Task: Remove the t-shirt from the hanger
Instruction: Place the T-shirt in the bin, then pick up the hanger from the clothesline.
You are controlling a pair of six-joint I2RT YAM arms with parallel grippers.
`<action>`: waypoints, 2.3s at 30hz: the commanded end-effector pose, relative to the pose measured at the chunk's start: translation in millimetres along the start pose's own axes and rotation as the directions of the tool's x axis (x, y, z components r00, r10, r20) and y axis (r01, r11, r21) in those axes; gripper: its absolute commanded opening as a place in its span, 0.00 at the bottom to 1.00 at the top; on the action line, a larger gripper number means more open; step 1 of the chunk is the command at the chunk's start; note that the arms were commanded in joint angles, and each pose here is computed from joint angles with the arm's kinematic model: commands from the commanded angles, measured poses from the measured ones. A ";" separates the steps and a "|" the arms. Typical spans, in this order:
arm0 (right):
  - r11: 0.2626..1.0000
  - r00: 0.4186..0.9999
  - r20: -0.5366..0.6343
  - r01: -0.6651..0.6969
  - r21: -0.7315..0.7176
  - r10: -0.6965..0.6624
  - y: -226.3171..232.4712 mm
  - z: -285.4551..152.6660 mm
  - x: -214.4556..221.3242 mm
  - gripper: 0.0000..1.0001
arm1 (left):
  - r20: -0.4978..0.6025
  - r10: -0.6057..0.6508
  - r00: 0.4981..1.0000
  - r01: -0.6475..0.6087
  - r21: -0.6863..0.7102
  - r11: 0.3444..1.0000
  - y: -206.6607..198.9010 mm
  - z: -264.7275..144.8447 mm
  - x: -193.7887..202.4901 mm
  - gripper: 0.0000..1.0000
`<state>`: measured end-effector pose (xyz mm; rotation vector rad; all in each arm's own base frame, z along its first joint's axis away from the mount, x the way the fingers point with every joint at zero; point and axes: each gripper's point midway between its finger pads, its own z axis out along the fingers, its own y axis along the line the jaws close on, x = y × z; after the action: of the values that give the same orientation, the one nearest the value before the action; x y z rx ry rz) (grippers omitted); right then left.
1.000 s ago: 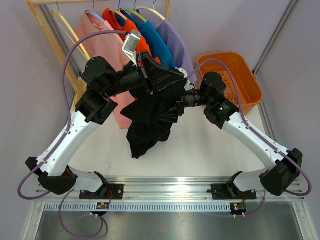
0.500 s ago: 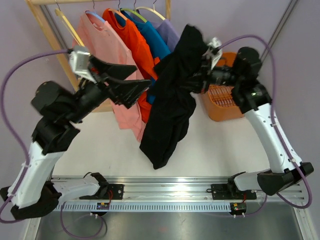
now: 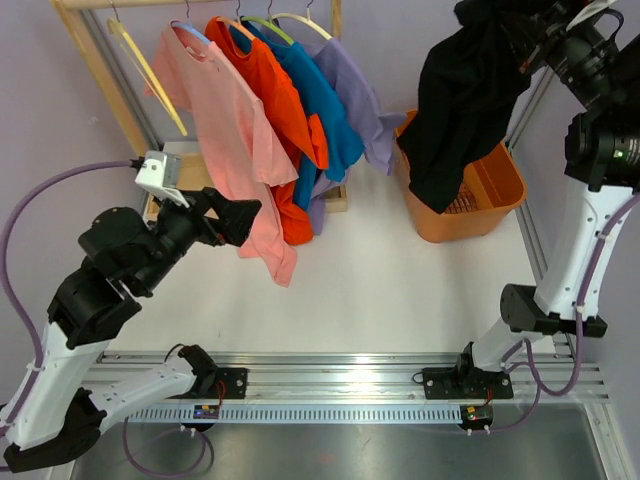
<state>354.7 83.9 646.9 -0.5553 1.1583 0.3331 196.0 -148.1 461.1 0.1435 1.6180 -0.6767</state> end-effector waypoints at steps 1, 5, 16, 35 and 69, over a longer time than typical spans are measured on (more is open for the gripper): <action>0.982 0.999 -0.042 0.039 0.184 -0.032 -60.4 9.9 23.8 0.00 | -0.002 -0.010 1.000 0.010 -0.093 0.996 20.2 -7.7 8.5 0.99; 0.960 0.993 -0.079 0.103 0.260 -0.086 -95.7 20.7 49.5 0.00 | 0.008 -0.014 1.000 0.015 -0.101 0.995 24.5 -14.3 10.3 0.99; 0.986 0.927 -0.370 0.002 0.169 0.061 -113.9 33.2 227.6 0.00 | 0.028 -0.025 0.999 0.028 -0.134 0.991 32.2 -24.1 6.2 0.99; 0.896 0.324 -0.872 -0.374 0.238 0.367 -13.6 -102.5 497.4 0.58 | 0.015 0.045 0.999 -0.040 -0.257 0.966 28.4 45.1 -66.8 0.99; 0.906 0.623 -0.685 -0.402 0.133 0.377 -2.5 -88.4 354.7 1.00 | 0.519 -0.359 0.776 0.520 -0.202 0.830 193.0 226.4 -186.8 0.73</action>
<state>423.4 9.0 267.6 -0.4152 2.1475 0.5306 516.7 -52.1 522.1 -0.6823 1.4250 -0.6396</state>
